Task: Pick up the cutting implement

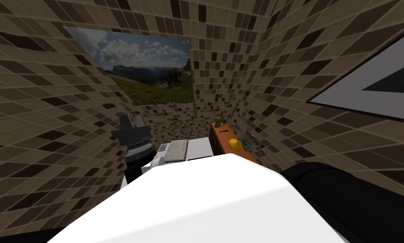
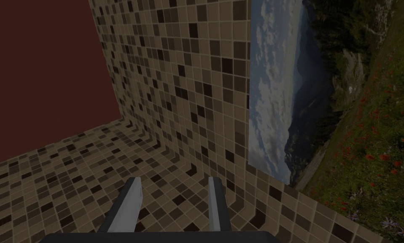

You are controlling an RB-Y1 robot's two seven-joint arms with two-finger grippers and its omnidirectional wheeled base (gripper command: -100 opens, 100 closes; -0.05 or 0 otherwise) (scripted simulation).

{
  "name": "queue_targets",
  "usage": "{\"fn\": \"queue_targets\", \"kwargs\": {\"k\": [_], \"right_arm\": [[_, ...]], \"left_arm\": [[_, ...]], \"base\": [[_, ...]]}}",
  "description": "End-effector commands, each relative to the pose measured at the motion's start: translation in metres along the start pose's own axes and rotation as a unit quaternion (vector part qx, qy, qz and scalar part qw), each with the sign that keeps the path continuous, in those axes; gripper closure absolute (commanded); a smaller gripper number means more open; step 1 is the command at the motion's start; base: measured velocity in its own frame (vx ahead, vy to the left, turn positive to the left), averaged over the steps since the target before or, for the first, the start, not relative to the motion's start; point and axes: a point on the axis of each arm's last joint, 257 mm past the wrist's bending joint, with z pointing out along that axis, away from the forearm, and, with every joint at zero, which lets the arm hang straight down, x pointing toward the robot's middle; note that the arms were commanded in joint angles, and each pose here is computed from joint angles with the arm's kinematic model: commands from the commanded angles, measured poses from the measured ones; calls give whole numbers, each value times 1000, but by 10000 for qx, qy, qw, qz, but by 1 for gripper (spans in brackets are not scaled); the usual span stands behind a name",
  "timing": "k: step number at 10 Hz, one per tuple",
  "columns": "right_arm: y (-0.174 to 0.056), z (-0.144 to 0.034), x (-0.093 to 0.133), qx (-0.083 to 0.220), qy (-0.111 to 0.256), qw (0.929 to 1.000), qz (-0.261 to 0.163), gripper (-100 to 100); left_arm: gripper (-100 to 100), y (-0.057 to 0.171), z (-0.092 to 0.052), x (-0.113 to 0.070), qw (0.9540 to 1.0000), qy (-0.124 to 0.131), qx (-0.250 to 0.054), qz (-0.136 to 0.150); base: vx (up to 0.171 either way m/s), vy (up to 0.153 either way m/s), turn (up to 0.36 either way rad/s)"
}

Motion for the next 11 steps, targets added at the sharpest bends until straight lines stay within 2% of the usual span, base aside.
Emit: {"fn": "queue_targets", "kwargs": {"k": [1, 2, 3, 4, 8, 10, 11], "right_arm": [[3, 3, 6, -3, 82, 9999, -101, -100], [1, 2, 4, 6, 51, 10000, -58, -100], [1, 2, 4, 7, 55, 10000, -71, 0], [6, 9, 4, 11, 44, 10000, -31, -100], [19, 23, 4, 11, 31, 10000, 40, -100], [20, 23, 4, -2, 25, 10000, 45, -100], [20, 24, 4, -6, 22, 10000, 45, 100]], "left_arm": [[0, 0, 0, 0, 10000, 0, 0, 0], [0, 0, 0, 0, 10000, 0, 0, 0], [0, 0, 0, 0, 10000, -1, 0, 0], [0, 0, 0, 0, 10000, -1, 0, 0], [0, 0, 0, 0, 10000, -1, 0, 0], [0, 0, 0, 0, 10000, -1, 0, -1], [0, 0, 0, 0, 10000, -1, 0, 0]], "base": [[-32, -104, 235], [-14, -47, 44], [-2, -10, -6], [-20, -23, 52], [-30, -31, 41], [-18, -18, 21], [0, 0, 0]]}}
